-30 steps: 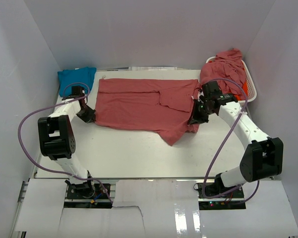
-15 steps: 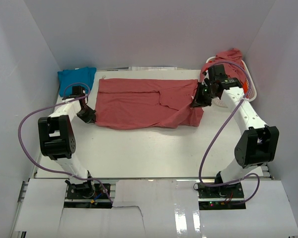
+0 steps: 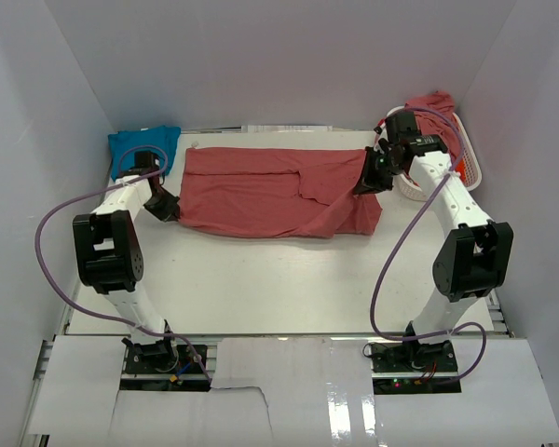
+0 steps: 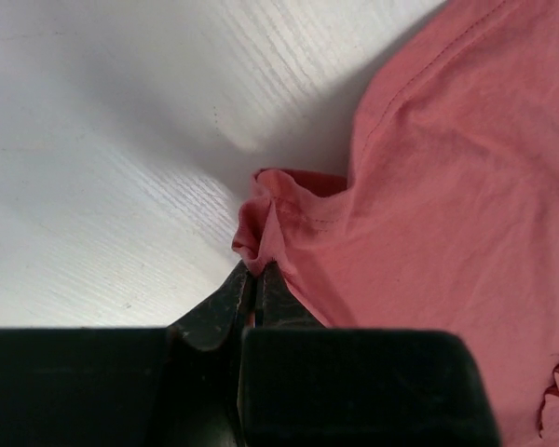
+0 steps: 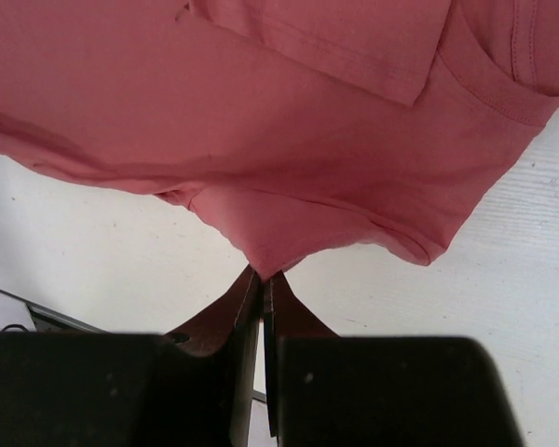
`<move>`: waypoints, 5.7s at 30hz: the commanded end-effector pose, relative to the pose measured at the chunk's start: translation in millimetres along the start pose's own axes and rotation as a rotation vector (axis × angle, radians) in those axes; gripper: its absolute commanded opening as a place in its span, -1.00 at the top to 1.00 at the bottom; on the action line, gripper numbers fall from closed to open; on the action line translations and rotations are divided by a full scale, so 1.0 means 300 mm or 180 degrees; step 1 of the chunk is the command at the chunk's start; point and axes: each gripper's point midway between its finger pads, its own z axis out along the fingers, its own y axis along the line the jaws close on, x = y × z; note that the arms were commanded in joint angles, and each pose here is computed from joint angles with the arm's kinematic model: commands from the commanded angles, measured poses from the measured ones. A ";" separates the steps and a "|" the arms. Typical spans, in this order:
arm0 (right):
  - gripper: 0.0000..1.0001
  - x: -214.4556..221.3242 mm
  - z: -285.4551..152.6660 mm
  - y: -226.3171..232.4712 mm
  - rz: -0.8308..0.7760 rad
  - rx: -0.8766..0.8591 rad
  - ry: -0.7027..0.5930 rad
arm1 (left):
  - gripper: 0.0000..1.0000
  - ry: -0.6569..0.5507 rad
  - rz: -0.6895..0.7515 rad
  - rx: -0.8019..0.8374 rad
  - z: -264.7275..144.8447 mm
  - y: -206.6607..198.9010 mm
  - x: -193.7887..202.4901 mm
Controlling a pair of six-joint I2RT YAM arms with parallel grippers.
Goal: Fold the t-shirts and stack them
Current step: Grap the side of the flattened tshirt closest away from the robot with both arms
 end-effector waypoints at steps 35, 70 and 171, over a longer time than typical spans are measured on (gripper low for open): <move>0.85 -0.337 0.059 -0.020 -0.0048 -0.0058 -0.0340 | 1.00 -0.0032 -0.0241 0.0220 -0.020 -0.228 -0.174; 0.85 0.086 -0.013 0.073 -0.0089 -0.0426 0.0195 | 1.00 0.0292 -0.0156 -0.0367 -0.105 0.081 0.074; 0.85 0.420 -0.207 0.075 0.0027 -0.0502 0.0504 | 0.17 0.0437 -0.0440 -0.0586 -0.050 0.250 0.140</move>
